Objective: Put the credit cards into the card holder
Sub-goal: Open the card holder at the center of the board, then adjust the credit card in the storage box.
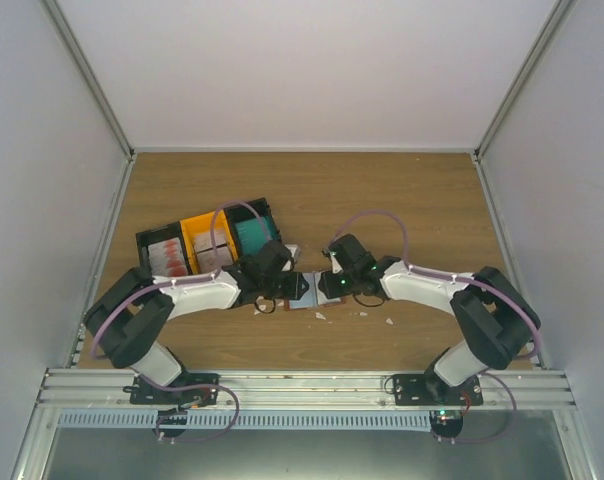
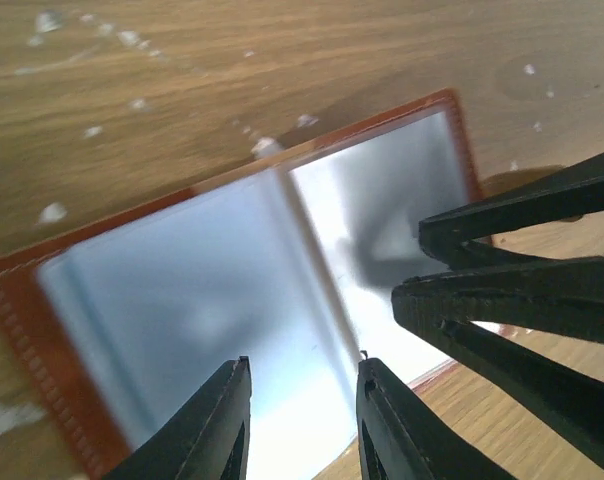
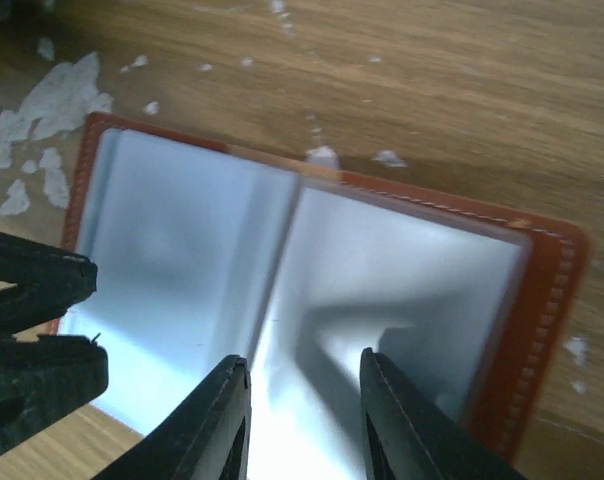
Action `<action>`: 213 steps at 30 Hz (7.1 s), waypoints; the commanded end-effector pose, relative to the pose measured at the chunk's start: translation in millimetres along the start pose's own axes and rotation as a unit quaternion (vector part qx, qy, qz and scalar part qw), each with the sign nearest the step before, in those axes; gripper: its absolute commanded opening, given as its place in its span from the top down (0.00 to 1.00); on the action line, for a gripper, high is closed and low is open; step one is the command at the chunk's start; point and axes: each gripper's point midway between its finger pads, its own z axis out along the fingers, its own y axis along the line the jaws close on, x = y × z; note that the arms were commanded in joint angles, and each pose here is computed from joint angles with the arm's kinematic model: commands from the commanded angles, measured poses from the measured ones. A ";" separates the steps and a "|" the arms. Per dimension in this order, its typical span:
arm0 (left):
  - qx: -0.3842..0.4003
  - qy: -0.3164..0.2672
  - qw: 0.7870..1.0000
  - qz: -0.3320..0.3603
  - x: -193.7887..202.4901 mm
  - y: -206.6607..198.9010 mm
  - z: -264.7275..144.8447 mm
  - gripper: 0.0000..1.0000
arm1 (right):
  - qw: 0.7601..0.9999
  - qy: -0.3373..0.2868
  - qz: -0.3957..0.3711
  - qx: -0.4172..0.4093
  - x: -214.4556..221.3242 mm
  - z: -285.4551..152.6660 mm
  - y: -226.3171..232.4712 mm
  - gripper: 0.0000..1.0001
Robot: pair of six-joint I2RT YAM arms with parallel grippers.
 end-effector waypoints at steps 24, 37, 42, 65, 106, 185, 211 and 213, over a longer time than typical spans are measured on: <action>-0.124 -0.126 0.977 0.117 -125.0 52.1 -114.9 0.46 | 0.984 0.046 -0.087 0.148 26.5 34.2 2.5 0.35; -0.121 -0.051 0.935 0.329 -133.0 64.4 -85.9 0.43 | 0.987 0.063 -0.126 0.074 28.3 31.3 1.0 0.35; -0.099 -0.005 0.934 0.343 -132.4 85.7 -75.9 0.49 | 0.988 0.082 -0.123 0.047 33.5 32.9 0.5 0.36; -0.098 0.197 0.904 0.366 -97.0 157.3 -17.4 0.58 | 0.988 0.116 -0.096 0.034 33.8 57.4 -9.6 0.38; -0.005 0.227 0.913 0.339 -82.7 114.5 -28.4 0.74 | 0.993 0.090 -0.074 -0.004 13.3 69.2 8.7 0.42; 0.031 0.246 0.943 0.223 -11.3 61.0 -69.8 0.72 | 0.994 0.049 -0.081 -0.060 -1.9 60.8 36.1 0.42; 0.025 0.225 0.945 0.237 -5.2 52.1 -69.5 0.67 | 0.994 0.044 -0.081 -0.059 -0.1 55.2 34.9 0.42; 0.031 0.213 0.946 0.244 -10.6 47.2 -70.6 0.67 | 0.994 0.044 -0.080 -0.057 -0.3 55.3 34.2 0.42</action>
